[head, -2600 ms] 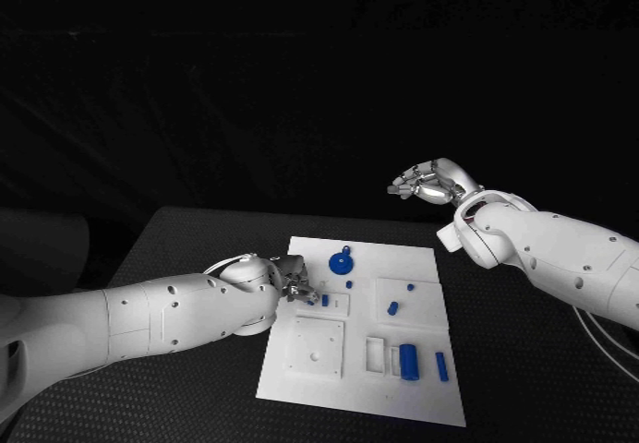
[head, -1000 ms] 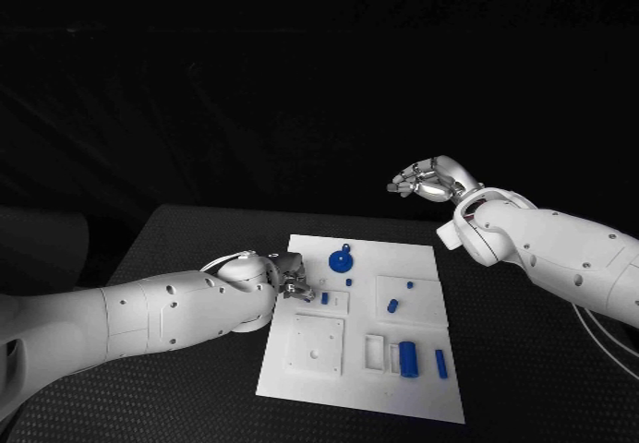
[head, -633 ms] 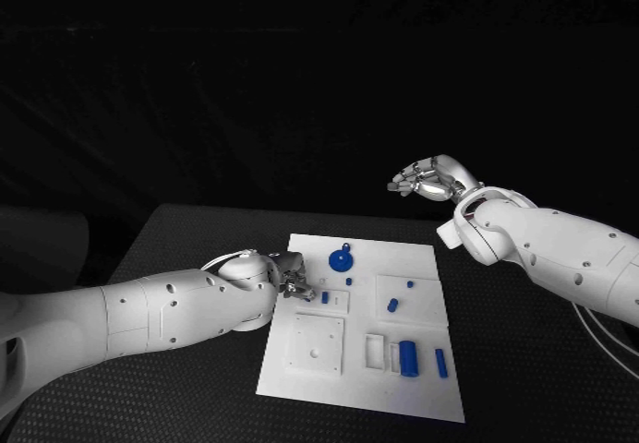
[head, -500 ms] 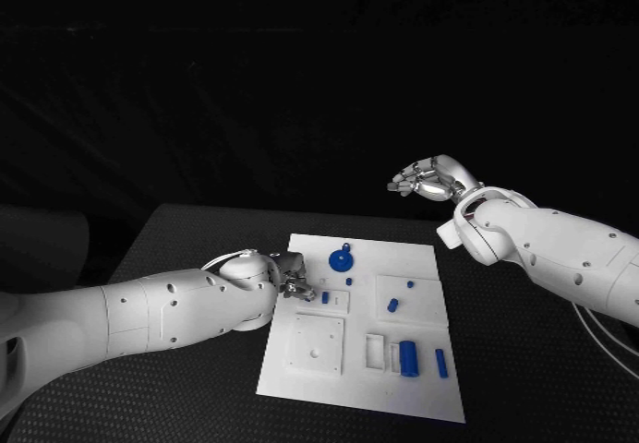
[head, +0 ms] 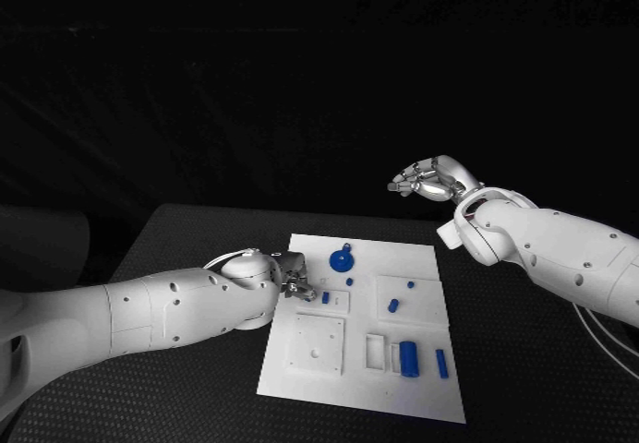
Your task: Assemble the parts on the task board
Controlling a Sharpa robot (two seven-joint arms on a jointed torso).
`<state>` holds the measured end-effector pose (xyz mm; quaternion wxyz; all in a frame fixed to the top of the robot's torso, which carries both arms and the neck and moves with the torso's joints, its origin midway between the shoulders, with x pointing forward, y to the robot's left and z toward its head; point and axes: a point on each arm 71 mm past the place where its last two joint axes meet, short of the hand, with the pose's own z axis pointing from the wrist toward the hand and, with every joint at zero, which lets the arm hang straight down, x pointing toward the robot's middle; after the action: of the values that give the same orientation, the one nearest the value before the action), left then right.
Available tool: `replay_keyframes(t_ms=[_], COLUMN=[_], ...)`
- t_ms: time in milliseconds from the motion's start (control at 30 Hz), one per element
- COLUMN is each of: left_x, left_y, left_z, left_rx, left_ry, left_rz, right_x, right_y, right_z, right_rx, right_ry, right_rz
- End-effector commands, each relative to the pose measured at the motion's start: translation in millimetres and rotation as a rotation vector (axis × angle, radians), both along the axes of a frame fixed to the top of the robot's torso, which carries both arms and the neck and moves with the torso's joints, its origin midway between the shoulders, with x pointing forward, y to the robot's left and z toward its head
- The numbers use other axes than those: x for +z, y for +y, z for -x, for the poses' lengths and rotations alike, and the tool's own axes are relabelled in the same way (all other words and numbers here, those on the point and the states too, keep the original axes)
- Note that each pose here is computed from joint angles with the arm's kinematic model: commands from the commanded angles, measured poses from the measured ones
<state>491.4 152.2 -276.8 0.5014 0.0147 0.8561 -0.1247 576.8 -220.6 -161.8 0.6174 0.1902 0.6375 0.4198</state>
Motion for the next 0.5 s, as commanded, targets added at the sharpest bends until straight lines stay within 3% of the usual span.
replay_keyframes(t_ms=[33, 500], left_x=[-12.2, -12.2], left_y=[-7.1, -12.6], left_z=[8.6, 8.4], left_rx=[-0.034, -0.047], left_ry=[0.062, 0.066], left_rz=[-0.025, -0.039], right_x=[0.2, 0.1], right_y=[1.8, 2.4], right_z=[0.3, 0.2], right_rx=[0.018, 0.019], right_ry=[0.0, 0.001], right_rz=[-0.002, -0.003])
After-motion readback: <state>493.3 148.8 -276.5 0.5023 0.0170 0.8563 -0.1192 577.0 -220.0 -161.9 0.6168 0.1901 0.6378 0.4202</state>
